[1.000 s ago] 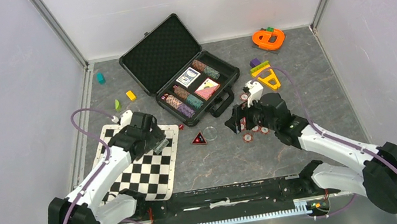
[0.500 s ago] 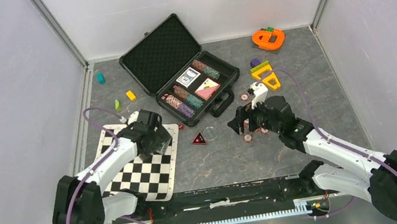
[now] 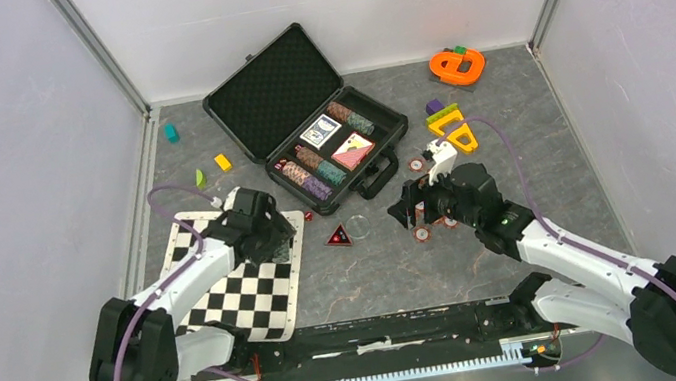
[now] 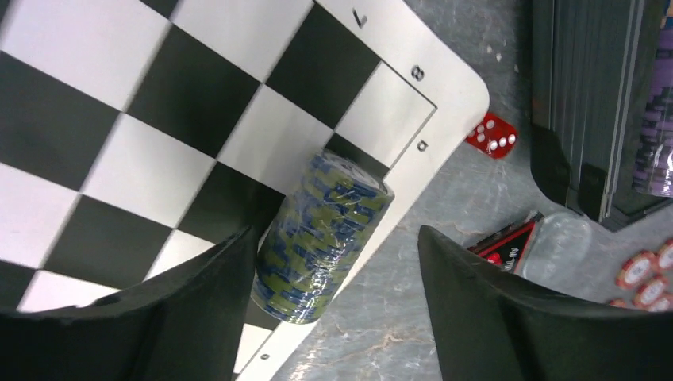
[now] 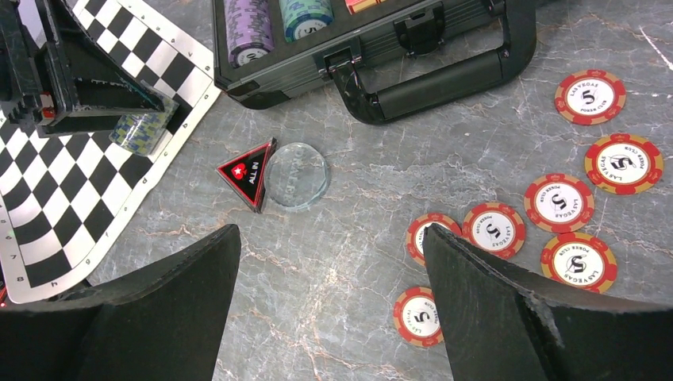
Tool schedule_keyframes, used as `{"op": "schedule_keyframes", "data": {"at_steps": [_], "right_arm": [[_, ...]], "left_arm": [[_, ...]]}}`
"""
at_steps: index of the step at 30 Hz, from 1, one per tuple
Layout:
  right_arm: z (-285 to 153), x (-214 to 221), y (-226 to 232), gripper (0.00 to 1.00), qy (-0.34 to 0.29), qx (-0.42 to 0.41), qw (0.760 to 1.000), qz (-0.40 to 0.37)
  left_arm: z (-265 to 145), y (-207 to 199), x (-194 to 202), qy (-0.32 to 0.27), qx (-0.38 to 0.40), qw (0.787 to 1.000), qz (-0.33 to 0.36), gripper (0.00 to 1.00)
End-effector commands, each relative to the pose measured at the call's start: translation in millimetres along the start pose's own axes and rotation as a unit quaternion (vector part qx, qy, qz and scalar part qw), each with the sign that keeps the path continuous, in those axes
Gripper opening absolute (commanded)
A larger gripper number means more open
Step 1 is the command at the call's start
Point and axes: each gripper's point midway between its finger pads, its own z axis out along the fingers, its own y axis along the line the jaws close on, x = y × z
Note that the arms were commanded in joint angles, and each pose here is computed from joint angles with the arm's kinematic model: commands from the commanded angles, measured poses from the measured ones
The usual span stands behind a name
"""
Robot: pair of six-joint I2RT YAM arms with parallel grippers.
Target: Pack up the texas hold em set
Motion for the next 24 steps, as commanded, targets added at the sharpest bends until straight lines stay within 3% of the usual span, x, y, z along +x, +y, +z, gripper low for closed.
{"op": "schedule_keyframes", "data": {"at_steps": [1,3,12,19,24], "right_arm": [[3,-1,5,0.90,-0.002,-0.010,1.000,0.008],[3,-2,6,0.90,-0.003,-0.011,1.000,0.009],[10,3,16,0.89,0.012,-0.029,0.999,0.012],[28,9,44,0.85,0.038,-0.047,0.998,0.025],[51,18,76,0.82,0.064,-0.041,0.997,0.030]], "left_arm": [[-2,-38,11,0.020,0.110,0.994,0.003,0.73],[-3,-45,16,0.032,0.128,0.991,0.010,0.68],[-17,-70,23,0.052,0.186,0.980,0.054,0.69],[-58,-89,14,0.025,0.275,0.952,0.135,0.76],[-62,-61,-19,-0.046,0.211,0.970,0.109,0.75]]}}
